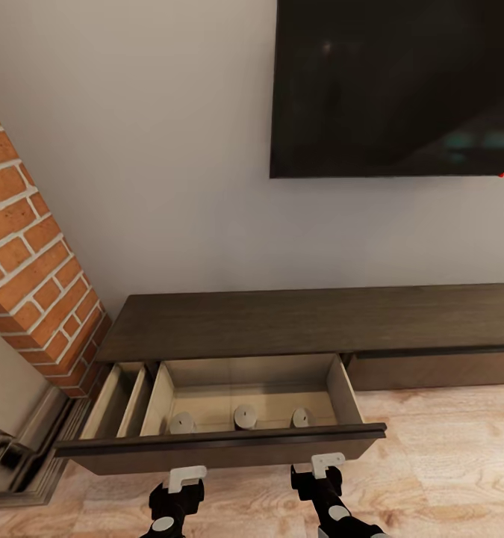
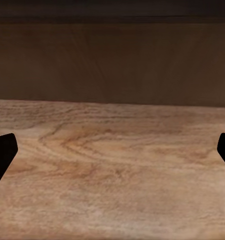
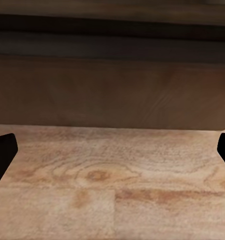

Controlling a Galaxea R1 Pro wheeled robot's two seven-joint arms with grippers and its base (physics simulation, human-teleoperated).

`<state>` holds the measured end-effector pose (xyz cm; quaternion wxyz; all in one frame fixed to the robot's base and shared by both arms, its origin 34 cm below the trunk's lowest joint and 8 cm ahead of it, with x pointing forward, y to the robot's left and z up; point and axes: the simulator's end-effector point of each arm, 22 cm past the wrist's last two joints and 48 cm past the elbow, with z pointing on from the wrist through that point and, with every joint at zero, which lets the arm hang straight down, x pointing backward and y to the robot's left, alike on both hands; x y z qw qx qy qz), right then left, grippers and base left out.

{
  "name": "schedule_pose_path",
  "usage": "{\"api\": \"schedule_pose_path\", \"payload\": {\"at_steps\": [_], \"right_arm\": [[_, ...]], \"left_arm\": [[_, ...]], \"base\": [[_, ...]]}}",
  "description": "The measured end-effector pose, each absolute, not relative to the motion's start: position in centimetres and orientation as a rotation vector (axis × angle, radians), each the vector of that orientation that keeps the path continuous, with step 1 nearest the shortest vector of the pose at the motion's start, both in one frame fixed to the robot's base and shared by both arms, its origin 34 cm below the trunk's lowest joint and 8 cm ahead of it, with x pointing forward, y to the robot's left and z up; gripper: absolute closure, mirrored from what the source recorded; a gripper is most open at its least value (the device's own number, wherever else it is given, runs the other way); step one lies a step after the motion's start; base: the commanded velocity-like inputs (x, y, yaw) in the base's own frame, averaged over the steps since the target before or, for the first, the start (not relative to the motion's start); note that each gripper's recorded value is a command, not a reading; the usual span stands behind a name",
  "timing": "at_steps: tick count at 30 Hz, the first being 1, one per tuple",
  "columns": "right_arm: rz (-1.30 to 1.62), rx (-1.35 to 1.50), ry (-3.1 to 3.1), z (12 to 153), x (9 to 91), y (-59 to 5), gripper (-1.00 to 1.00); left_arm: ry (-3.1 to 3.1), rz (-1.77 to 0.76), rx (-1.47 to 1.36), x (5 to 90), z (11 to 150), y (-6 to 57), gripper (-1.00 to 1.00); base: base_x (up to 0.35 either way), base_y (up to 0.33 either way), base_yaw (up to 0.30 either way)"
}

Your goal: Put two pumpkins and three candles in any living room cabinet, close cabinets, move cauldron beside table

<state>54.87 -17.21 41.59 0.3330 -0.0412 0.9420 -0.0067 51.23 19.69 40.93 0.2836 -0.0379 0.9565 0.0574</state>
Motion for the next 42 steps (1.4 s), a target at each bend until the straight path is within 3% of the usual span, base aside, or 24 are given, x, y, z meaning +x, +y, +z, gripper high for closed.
{"api": "schedule_pose_path", "payload": {"at_steps": [42], "right_arm": [[-0.016, -0.109, 2.46, 35.0, 53.8, -17.0, -1.0]], "left_arm": [[2.56, 0.16, -0.106, 50.1, 34.3, 20.0, -1.0]], "base": [[0.011, 0.0, 0.0]]}}
